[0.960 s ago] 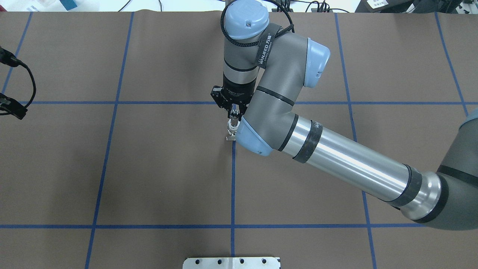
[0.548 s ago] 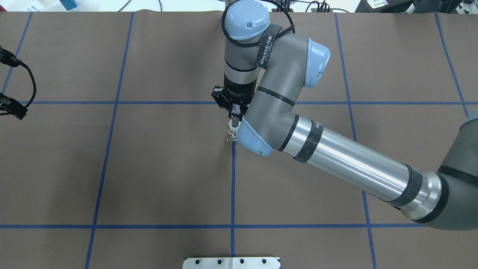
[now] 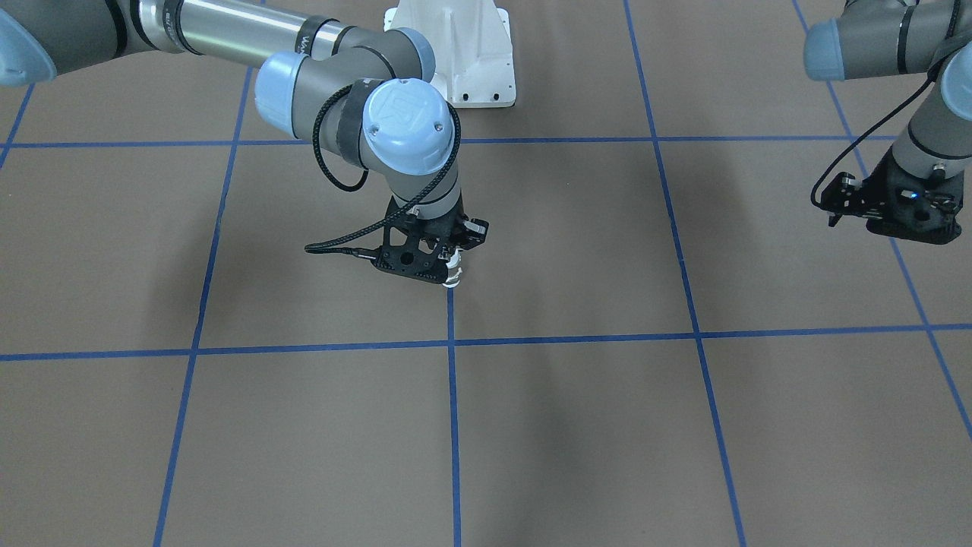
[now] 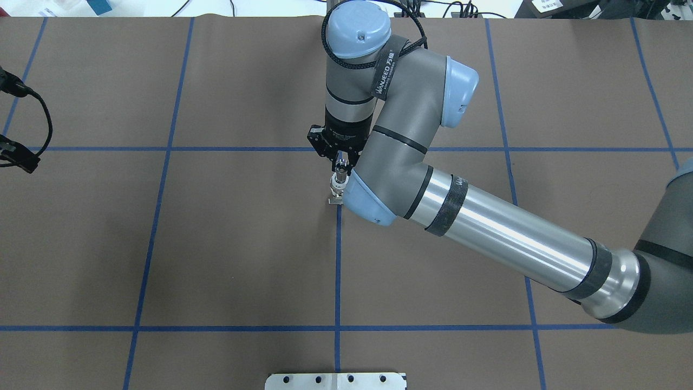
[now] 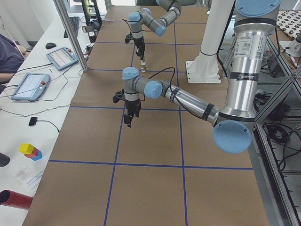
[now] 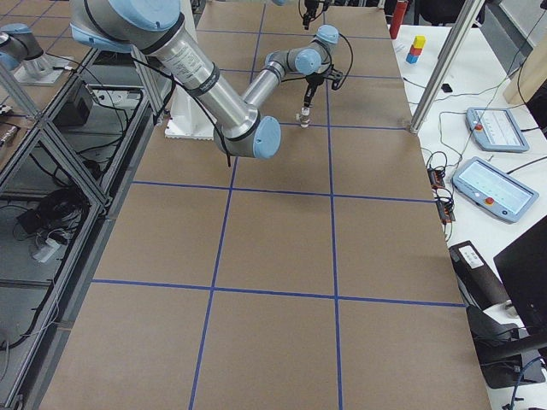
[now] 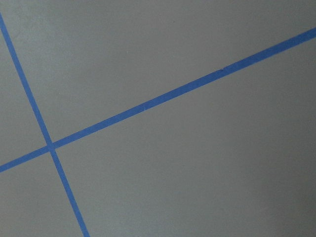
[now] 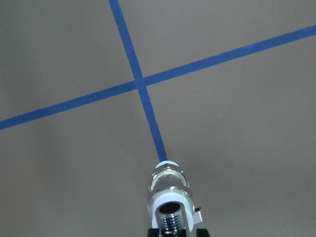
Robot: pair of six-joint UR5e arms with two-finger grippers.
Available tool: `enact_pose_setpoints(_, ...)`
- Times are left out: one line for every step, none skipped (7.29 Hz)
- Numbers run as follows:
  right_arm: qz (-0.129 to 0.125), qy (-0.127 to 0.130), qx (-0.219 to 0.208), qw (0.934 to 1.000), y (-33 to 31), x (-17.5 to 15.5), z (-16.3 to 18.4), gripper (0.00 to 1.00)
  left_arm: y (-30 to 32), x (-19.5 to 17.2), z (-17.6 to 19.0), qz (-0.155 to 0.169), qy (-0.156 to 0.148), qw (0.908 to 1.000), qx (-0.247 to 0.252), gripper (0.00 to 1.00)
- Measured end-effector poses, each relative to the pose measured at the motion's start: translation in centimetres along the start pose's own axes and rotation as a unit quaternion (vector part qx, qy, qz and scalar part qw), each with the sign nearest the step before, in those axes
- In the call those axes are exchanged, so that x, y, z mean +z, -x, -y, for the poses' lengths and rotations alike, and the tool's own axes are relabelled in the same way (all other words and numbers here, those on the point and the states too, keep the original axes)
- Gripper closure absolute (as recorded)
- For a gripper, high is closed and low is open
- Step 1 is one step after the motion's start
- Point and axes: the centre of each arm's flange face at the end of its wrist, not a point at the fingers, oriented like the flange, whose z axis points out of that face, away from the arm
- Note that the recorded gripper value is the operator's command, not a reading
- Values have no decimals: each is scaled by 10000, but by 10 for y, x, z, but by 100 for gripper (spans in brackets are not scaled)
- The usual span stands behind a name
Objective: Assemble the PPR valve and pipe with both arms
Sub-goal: 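Lower and press the chrome fitting into the valve top with the right gripper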
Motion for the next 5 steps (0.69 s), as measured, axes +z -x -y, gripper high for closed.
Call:
enact_pose_setpoints(-9,2,5,10000,-1,1,0,100,0,0,0,-1,2,10000,4,0)
enact_pose_setpoints(-21,9,8,10000,-1,3,0,100,0,0,0,-1,2,10000,4,1)
enact_pose_setpoints(-31,16,8,10000,-1,5,0,100,0,0,0,-1,2,10000,4,1)
enact_pose_setpoints(-36,23,4,10000,-1,6,-1,100,0,0,0,-1,2,10000,4,1)
enact_pose_setpoints(-39,25,3,10000,-1,6,-1,100,0,0,0,0,1,10000,2,1)
